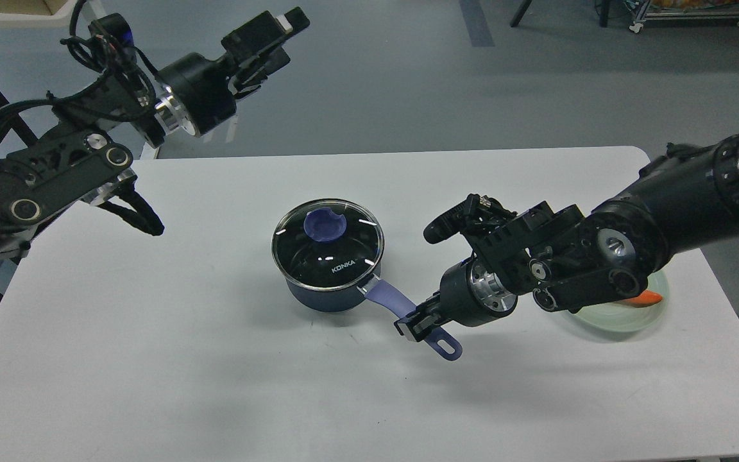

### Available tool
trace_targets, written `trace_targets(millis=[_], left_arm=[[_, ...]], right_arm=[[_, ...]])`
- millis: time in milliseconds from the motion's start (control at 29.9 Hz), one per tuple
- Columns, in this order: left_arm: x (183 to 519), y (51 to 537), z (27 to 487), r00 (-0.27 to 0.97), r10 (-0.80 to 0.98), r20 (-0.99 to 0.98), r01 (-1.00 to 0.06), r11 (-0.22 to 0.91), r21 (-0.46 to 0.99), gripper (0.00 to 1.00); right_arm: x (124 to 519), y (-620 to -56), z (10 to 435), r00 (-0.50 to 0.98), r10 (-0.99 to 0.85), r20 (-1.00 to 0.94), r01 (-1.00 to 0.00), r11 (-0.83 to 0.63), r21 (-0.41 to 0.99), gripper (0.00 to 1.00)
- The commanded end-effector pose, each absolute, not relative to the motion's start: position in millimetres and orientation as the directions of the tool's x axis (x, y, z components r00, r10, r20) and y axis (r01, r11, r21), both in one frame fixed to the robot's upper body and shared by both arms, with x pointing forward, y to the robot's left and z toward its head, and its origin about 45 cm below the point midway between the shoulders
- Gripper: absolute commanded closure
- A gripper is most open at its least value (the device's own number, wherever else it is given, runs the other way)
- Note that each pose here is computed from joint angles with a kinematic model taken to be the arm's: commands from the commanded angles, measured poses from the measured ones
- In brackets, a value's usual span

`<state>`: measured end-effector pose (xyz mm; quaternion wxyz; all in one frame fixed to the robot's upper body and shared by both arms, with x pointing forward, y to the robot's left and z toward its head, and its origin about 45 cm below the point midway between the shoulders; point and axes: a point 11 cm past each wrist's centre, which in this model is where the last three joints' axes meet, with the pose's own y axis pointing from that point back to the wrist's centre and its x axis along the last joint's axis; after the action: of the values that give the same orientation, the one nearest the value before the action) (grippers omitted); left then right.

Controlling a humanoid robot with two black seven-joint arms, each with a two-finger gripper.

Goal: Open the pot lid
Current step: 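Reach the left gripper over the pot and grasp the purple lid knob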

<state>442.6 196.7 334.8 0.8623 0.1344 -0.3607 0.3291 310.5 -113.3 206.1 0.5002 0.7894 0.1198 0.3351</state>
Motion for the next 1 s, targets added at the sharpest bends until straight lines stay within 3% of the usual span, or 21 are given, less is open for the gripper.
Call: trace_targets(millis=[0,167,335,970], left_arm=[[433,182,318,0.443,0.231,0.866,-0.602,0.793,0.096,0.01],[419,163,283,0.332,-0.038,0.942,-0.526,0.822,0.219,0.01],[405,164,251,0.249,-0.178,0.952,-0.492,0.823,0.282,0.01],[392,168,186,0.243,-0.319,0.916,-0.454,0.797,0.398,0.01]], right_arm=[[311,-113,206,0.747,0.524,0.41,-0.146,-0.472,0.869,0.87],[310,-113,206,0.748,0.524,0.407,-0.143,-0.473,0.87,0.87],[310,-113,206,0.748,0.524,0.407,-0.143,-0.473,0.87,0.87],[308,-112,204,0.734,0.546,0.404,-0.132,-0.468,0.874,0.86]])
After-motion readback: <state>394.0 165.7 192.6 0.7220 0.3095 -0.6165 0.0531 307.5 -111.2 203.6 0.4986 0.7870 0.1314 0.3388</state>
